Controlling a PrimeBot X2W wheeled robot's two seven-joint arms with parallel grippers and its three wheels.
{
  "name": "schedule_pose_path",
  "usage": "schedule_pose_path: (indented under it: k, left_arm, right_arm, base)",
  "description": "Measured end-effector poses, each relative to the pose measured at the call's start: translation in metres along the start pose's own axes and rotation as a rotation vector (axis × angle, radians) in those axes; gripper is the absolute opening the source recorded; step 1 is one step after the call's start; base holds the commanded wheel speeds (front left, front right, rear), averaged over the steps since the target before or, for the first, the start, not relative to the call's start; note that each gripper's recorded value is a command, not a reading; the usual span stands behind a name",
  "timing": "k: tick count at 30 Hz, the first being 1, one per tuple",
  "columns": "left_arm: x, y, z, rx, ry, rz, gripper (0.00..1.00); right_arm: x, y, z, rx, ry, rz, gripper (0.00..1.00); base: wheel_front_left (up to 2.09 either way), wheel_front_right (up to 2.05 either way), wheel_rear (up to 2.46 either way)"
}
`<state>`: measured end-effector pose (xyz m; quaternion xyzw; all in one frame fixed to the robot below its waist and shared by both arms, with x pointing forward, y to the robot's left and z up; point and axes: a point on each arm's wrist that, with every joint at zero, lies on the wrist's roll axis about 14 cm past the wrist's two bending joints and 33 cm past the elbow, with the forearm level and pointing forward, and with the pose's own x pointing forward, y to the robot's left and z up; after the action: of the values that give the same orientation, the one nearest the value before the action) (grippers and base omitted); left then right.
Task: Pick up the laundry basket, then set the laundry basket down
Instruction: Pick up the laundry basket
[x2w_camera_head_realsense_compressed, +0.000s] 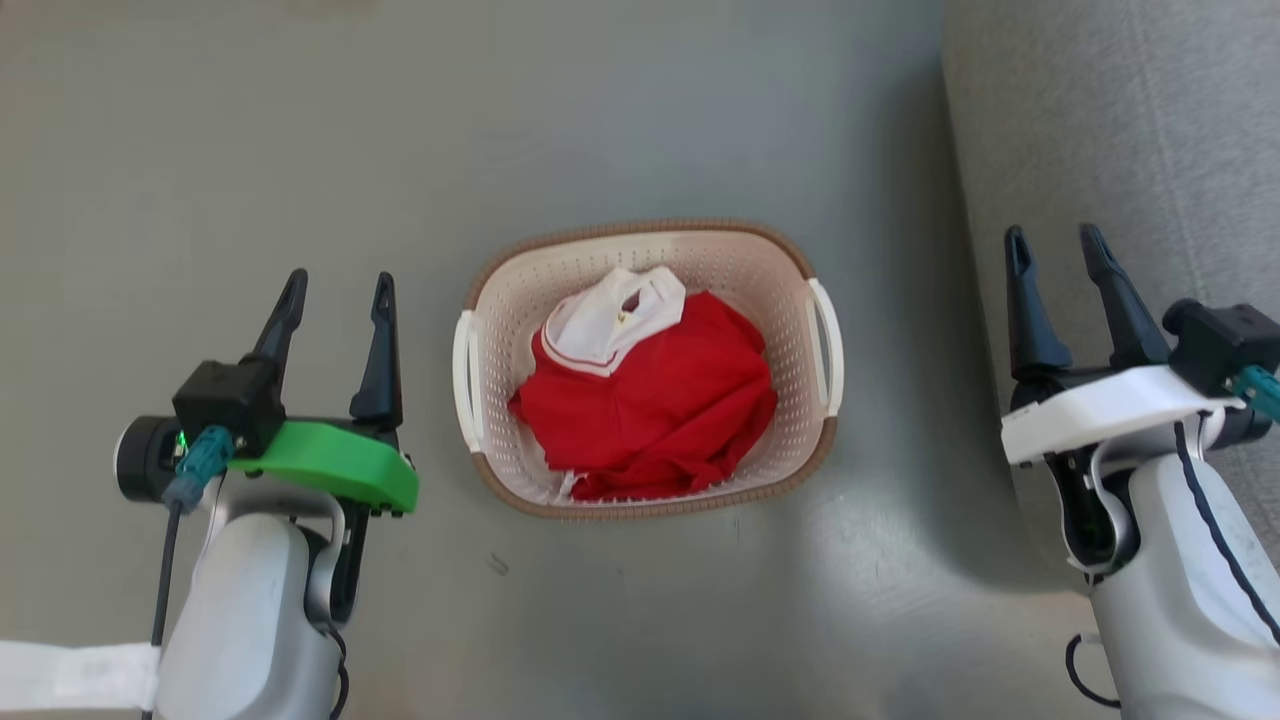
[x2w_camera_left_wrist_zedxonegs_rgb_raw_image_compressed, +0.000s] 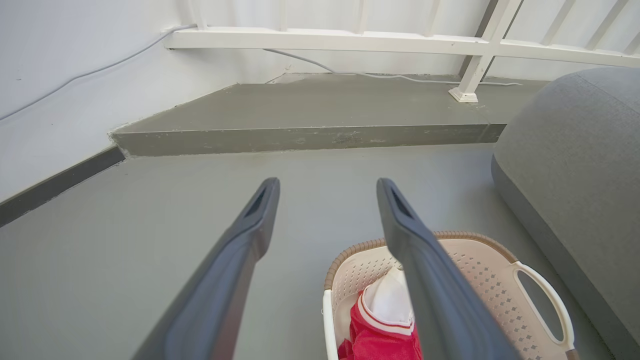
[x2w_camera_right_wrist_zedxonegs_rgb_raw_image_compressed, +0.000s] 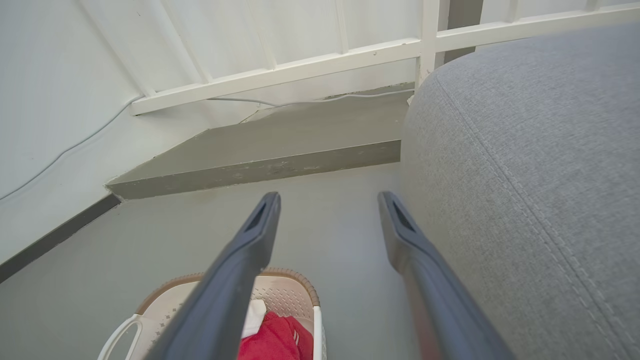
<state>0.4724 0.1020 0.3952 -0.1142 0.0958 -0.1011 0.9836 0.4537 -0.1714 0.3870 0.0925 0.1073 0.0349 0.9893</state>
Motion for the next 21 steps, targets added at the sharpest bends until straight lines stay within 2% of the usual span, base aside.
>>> schedule_pose_path:
  k: [14, 21]
  left_arm:
    - [0.038, 0.009, -0.073, -0.043, 0.173, -0.017, 1.0]
    - [0.04, 0.015, -0.123, -0.068, 0.306, -0.013, 1.0]
  right_arm:
    - [0.041, -0.003, -0.079, 0.012, 0.197, 0.01, 1.0]
    - [0.052, 0.007, -0.125, 0.022, 0.32, 0.047, 1.0]
  base:
    - [0.0, 0.0, 0.0]
    - [0.0, 0.0, 0.0]
